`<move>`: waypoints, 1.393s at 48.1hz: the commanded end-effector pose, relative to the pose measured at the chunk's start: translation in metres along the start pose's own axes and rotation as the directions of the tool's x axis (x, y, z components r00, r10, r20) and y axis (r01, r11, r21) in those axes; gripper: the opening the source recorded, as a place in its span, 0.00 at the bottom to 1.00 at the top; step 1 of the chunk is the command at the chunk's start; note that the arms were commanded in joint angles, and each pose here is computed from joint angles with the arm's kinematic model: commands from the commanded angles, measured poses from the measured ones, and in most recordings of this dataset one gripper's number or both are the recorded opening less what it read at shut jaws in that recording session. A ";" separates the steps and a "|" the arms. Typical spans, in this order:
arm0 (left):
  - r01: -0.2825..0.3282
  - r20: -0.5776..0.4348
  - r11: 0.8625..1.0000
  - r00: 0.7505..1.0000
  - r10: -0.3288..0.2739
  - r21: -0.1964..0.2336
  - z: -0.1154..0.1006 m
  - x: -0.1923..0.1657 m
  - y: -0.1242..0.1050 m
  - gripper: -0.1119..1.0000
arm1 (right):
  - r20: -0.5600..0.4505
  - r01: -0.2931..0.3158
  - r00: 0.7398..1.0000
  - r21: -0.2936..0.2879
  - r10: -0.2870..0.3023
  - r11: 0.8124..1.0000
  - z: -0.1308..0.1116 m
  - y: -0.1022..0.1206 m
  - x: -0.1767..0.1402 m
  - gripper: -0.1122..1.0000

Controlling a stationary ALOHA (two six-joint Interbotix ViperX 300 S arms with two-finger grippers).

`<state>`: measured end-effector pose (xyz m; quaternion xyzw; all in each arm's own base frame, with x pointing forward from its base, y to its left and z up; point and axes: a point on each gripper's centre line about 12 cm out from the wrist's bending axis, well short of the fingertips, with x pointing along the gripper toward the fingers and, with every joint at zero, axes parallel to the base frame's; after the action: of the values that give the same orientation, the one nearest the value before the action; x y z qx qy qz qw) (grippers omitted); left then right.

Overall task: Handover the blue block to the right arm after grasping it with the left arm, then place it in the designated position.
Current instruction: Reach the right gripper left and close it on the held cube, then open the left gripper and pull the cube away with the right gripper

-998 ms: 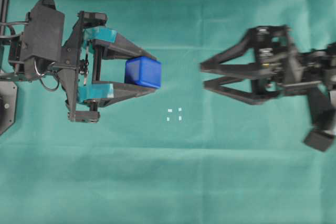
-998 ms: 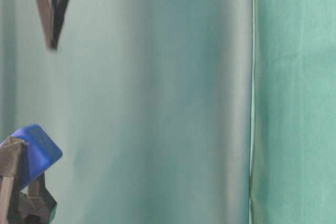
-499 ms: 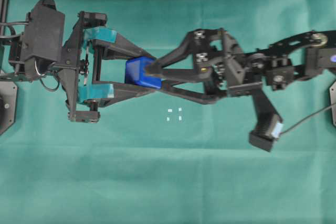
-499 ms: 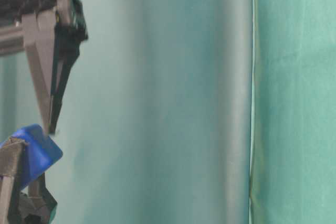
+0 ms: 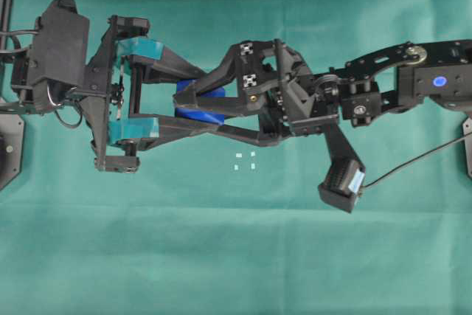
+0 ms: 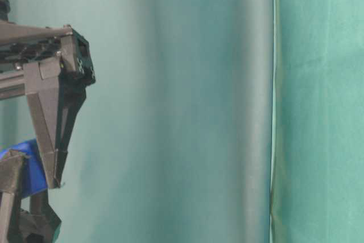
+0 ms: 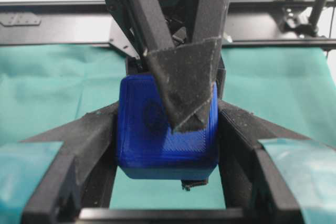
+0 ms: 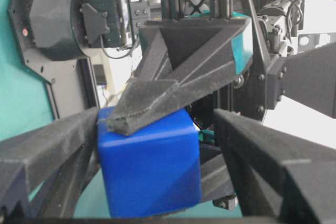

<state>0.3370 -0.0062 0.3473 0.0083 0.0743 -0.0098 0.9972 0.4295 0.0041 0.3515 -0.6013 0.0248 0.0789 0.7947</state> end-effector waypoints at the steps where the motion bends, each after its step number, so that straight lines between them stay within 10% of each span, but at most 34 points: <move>1: 0.003 0.025 1.000 1.000 -0.003 -0.001 0.009 -0.002 -0.001 0.52 | 0.007 0.045 0.999 -0.002 -0.045 0.999 0.004 -0.019 -0.003 0.93; 12: 0.003 0.025 1.000 1.000 -0.003 0.000 0.009 -0.002 -0.001 0.52 | -0.067 0.018 0.998 0.005 -0.018 1.000 -0.005 -0.015 -0.003 0.89; 20: 0.004 0.025 1.000 1.000 -0.004 -0.002 0.009 -0.002 -0.001 0.52 | -0.092 0.008 0.996 0.005 -0.007 1.000 -0.007 -0.014 -0.003 0.59; 61: -0.003 0.021 1.000 1.000 0.004 -0.022 0.009 -0.001 0.001 0.53 | -0.083 0.009 0.996 0.015 -0.008 1.000 -0.005 -0.013 -0.004 0.59; 67: -0.010 0.024 0.999 1.000 0.011 -0.043 0.010 -0.002 0.004 0.81 | -0.082 0.007 0.997 0.014 -0.006 1.000 -0.004 -0.013 -0.003 0.59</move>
<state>0.3369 -0.0052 0.3464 -0.0109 0.0782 -0.0067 0.9969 0.4290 -0.0051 0.3448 -0.5987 0.0754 0.0627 0.7949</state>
